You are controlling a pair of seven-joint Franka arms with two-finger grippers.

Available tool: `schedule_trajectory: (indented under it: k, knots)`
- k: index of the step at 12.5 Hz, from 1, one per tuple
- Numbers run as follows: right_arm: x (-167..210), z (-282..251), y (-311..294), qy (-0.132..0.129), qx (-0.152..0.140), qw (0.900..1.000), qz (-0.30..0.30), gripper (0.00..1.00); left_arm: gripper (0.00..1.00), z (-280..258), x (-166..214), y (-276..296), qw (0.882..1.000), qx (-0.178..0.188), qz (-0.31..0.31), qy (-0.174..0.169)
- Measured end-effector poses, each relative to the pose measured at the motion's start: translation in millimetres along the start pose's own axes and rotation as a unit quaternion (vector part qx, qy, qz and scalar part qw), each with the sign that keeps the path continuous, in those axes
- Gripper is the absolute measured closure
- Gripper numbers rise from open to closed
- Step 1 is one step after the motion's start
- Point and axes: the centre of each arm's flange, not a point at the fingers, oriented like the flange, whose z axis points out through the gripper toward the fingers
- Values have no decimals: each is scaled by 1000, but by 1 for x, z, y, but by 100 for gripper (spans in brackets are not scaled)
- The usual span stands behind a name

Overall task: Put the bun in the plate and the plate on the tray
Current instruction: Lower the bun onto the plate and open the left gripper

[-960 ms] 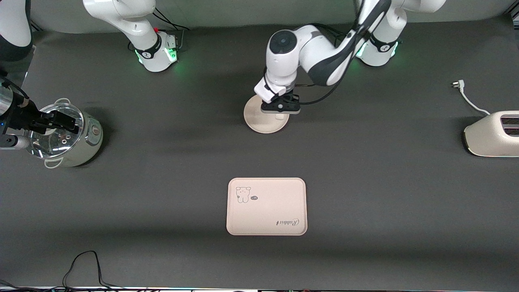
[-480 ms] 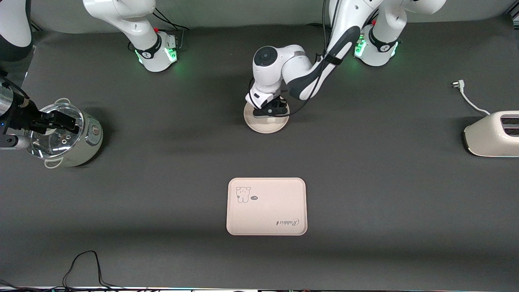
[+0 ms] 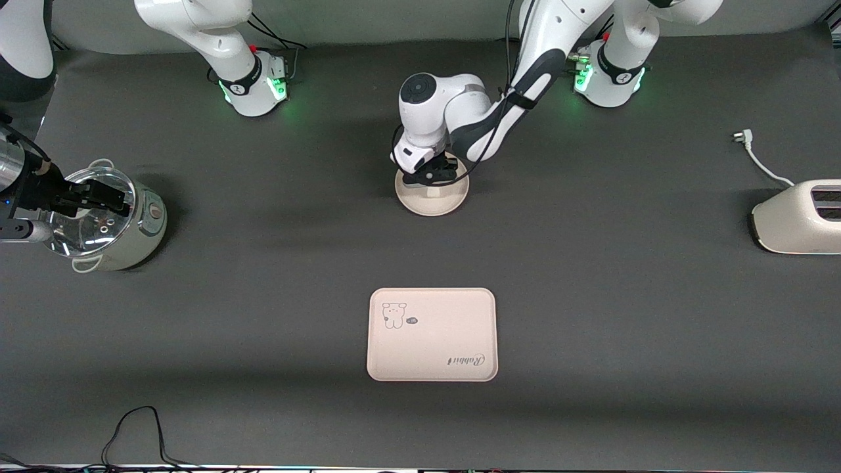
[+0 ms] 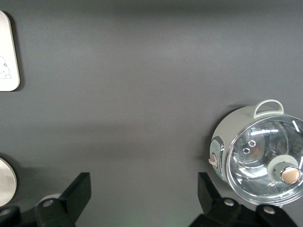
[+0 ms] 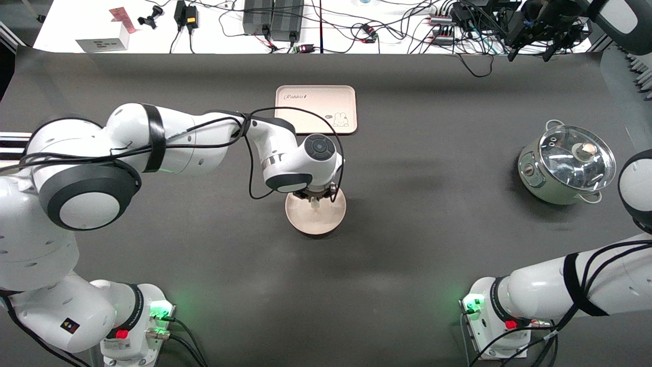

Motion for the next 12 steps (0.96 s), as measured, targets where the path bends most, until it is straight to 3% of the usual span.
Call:
schedule_trajectory:
  k: [5, 6, 12]
  knots:
    - [0, 0, 0, 0, 0, 1000, 0, 0, 5, 0, 4, 0, 1000, 0, 1, 5]
    - [0, 0, 0, 0, 0, 1000, 0, 0, 0, 0, 4, 0, 1000, 0, 1, 5]
    - [0, 1, 0, -1, 0, 1000, 0, 0, 0, 8, 8, -4, 1000, 6, 0, 5]
